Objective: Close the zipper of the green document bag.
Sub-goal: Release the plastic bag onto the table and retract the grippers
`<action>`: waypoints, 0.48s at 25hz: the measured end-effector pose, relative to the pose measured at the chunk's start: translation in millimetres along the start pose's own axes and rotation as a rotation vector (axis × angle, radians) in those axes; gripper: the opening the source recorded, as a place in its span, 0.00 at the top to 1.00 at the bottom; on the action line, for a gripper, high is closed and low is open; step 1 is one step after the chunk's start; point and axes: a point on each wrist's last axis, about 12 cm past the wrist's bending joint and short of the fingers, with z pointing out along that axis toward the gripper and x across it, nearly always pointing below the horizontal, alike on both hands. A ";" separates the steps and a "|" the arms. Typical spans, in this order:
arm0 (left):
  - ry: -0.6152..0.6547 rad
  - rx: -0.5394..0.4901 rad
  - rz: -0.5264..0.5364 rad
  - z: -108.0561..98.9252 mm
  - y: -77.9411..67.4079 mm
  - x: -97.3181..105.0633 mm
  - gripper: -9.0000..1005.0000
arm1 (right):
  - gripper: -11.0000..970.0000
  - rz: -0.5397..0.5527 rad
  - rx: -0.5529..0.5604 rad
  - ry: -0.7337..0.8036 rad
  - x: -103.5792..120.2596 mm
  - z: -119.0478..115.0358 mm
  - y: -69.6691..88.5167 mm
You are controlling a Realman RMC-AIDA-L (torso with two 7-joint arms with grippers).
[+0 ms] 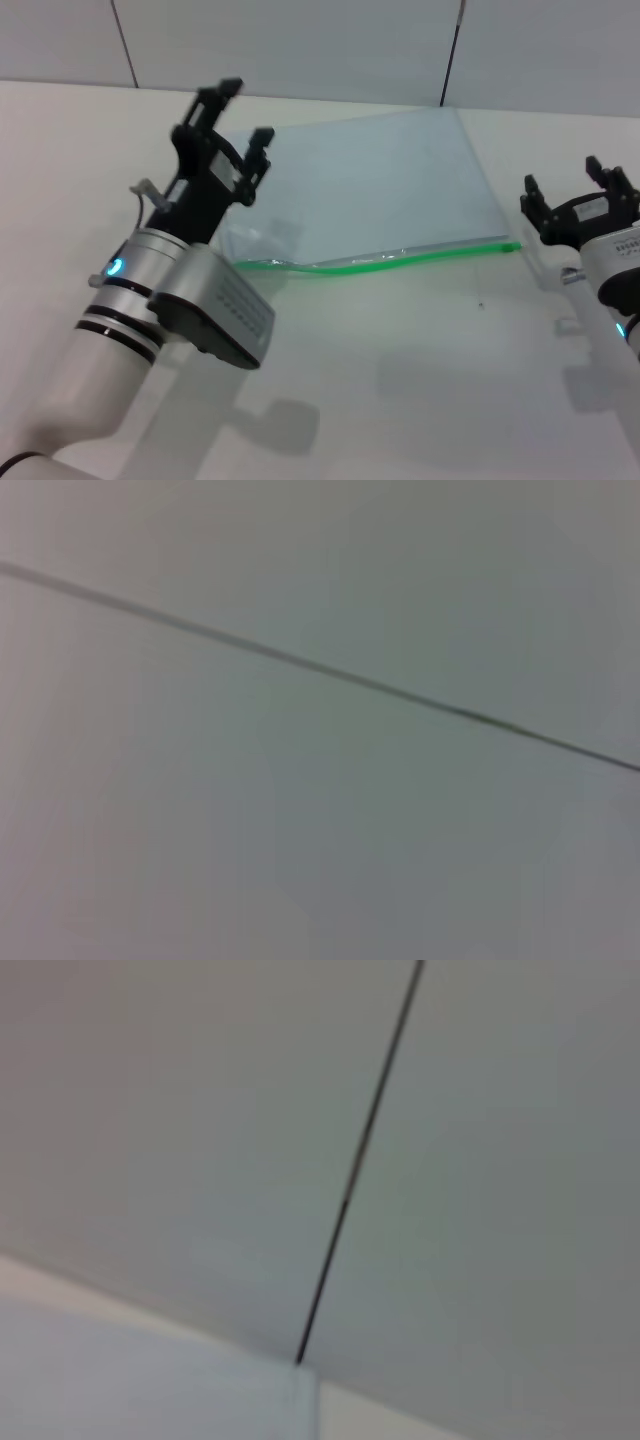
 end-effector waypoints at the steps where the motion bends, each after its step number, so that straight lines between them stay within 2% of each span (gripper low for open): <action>1: 0.002 -0.021 -0.022 0.5 2.6 2.0 0.31 | 0.22 0.011 0.011 -0.012 -2.1 0.0 -0.3; 2: 0.006 -0.032 -0.038 0.6 4.1 4.0 0.28 | 0.22 0.019 0.019 -0.023 -4.0 0.0 -0.5; 7: 0.035 -0.056 -0.117 0.9 6.5 8.7 0.29 | 0.22 0.072 0.040 -0.060 -14.0 1.2 2.0; 10: 0.061 -0.083 -0.200 2.9 9.5 10.8 0.29 | 0.21 0.108 0.054 -0.059 -17.0 3.4 2.2; 12: 0.081 -0.122 -0.301 5.8 13.7 13.2 0.29 | 0.21 0.134 0.063 -0.057 -18.9 4.8 2.2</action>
